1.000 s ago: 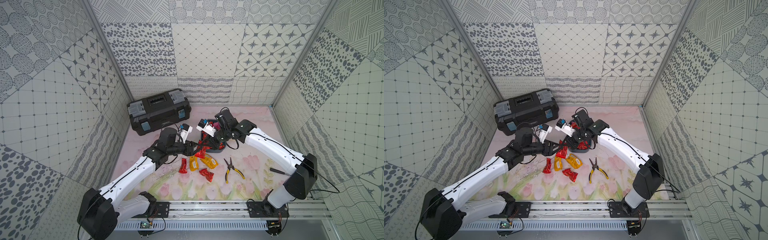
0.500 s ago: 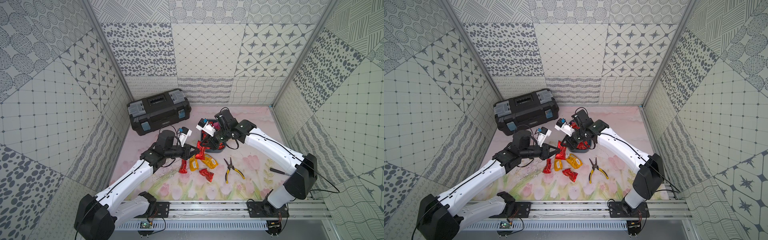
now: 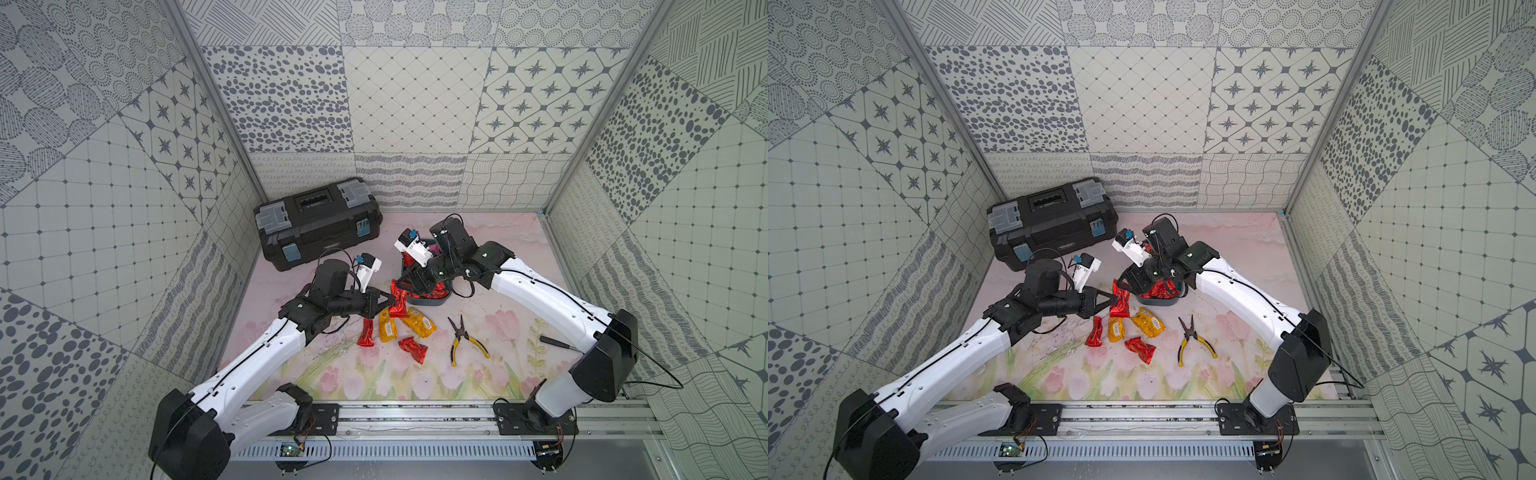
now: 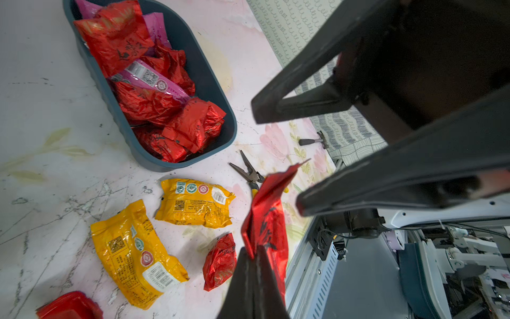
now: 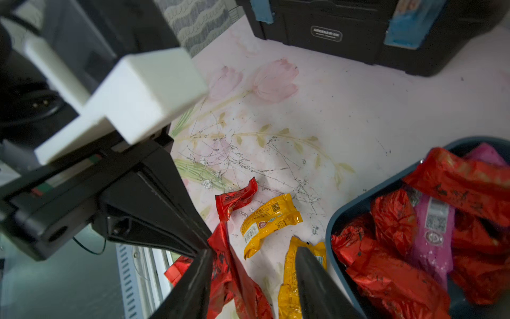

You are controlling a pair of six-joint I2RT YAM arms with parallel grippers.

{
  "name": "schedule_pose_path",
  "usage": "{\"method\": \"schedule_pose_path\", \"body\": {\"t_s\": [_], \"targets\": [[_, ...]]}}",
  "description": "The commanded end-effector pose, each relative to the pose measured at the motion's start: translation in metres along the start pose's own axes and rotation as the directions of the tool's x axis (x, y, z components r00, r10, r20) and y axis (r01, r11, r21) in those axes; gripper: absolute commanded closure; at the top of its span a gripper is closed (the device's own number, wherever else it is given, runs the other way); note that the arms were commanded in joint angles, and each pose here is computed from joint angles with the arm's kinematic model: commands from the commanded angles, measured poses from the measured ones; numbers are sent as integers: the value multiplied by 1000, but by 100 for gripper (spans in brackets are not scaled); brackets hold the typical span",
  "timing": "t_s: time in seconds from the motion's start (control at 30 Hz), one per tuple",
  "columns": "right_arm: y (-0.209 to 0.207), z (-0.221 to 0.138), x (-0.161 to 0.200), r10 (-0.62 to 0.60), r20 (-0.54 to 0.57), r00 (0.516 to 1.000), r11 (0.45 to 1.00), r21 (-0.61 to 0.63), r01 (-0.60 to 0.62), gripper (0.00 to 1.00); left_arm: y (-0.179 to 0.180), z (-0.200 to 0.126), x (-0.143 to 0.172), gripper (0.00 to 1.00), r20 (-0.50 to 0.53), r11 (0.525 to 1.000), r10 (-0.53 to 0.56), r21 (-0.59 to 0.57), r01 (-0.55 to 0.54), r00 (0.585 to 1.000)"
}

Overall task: Take the tea bags out of the storage box
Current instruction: Pick up the tea bag from the storage box, then place the tea bag at the center of the board.

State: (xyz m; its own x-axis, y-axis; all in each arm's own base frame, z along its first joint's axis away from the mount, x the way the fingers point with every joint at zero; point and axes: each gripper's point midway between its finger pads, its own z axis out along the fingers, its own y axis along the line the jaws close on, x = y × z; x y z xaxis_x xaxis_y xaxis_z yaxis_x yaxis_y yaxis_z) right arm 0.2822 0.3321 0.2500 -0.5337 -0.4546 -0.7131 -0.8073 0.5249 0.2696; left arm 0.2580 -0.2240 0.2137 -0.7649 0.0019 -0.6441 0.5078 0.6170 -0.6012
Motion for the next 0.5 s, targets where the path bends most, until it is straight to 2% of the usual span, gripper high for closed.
{"method": "schedule_pose_path", "body": {"t_s": [0.0,0.1,0.23,0.33,0.47], "targets": [[-31,-26,-15,129,159,979,983,110,-148,39,41,-6,-1,100,12,981,-92,-171,93,996],[-50,-33,0,203,193,960,960,156,-234,37,61,-3,-2,100,30,967,-144,-209,147,989],[-66,-29,28,275,173,946,929,207,-308,37,84,11,-3,100,12,954,-181,-243,178,983],[-93,-30,51,382,191,904,857,294,-424,37,103,24,-5,100,-16,944,-188,-279,176,982],[-117,-32,80,505,212,837,772,323,-547,39,127,40,-6,100,-33,929,-218,-314,197,975]]}}
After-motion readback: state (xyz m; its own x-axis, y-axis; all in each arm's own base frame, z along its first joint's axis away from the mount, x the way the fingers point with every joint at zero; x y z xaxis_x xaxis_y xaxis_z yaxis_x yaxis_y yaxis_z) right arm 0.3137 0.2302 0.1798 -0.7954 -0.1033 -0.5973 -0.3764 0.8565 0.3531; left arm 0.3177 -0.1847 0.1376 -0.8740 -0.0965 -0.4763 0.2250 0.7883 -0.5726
